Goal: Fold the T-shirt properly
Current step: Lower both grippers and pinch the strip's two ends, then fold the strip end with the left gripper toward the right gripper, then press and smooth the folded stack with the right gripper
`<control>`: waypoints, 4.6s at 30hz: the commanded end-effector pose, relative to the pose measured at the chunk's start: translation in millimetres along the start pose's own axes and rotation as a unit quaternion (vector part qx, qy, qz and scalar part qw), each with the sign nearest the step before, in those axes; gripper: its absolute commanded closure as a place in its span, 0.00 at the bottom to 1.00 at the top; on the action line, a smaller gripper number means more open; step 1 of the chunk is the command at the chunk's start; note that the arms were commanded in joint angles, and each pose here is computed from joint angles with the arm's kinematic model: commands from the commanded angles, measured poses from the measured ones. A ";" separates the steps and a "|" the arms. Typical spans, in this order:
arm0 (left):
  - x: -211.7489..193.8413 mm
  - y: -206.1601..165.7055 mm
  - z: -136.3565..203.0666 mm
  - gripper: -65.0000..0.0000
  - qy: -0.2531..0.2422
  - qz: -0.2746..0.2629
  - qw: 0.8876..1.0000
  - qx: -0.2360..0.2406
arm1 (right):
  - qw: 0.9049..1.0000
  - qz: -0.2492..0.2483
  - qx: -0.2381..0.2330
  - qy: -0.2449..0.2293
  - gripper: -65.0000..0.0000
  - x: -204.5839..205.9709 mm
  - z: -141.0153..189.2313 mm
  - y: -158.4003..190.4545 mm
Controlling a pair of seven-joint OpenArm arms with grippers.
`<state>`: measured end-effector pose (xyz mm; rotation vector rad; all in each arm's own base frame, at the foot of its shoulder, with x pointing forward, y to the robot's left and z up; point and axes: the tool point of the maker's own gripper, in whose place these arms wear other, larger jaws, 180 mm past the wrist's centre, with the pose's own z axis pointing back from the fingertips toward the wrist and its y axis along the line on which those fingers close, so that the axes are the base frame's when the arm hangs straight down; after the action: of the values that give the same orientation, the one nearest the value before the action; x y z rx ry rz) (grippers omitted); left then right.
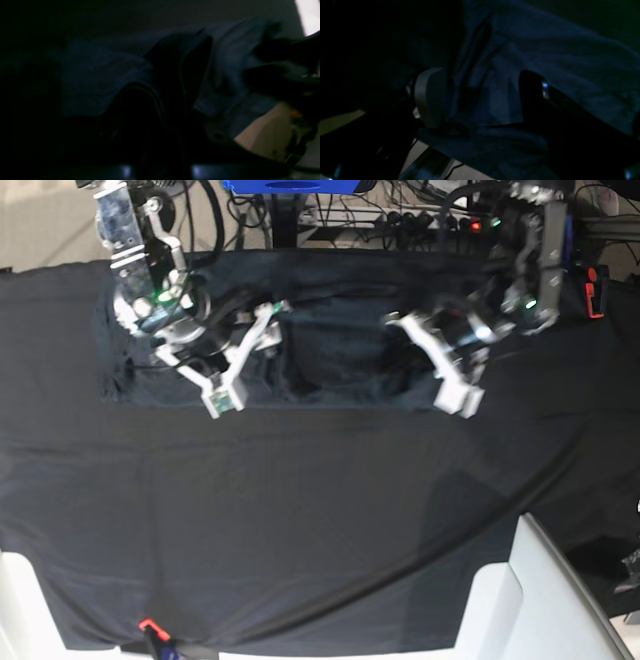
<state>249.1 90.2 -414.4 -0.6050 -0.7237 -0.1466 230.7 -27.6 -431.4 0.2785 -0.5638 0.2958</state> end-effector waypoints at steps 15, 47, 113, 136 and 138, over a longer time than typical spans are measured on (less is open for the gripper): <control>-8.3 -49.9 -41.3 1.00 0.030 -0.001 0.998 -0.057 | 0.999 -0.014 -0.015 -0.026 0.33 13.9 6.0 -15.4; -20.2 -125.9 -65.5 0.28 0.080 -0.089 0.980 -0.156 | 0.999 -0.014 -0.016 -0.027 0.33 14.7 6.1 -16.1; -31.1 194.4 236.4 1.00 -0.033 0.064 0.946 0.315 | 0.998 0.050 0.029 0.021 1.00 40.3 -61.7 18.4; -32.7 193.4 234.3 1.00 -0.031 0.065 0.947 0.312 | 0.992 0.093 0.084 0.025 1.00 45.1 -60.1 83.5; -33.2 193.6 234.3 1.00 -0.031 0.066 0.947 0.313 | 0.992 0.094 0.083 0.029 1.00 50.8 -65.7 84.0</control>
<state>146.7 374.0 -399.3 -0.0559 -0.7056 0.2377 264.6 73.7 -453.6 0.3549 -0.4681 0.5345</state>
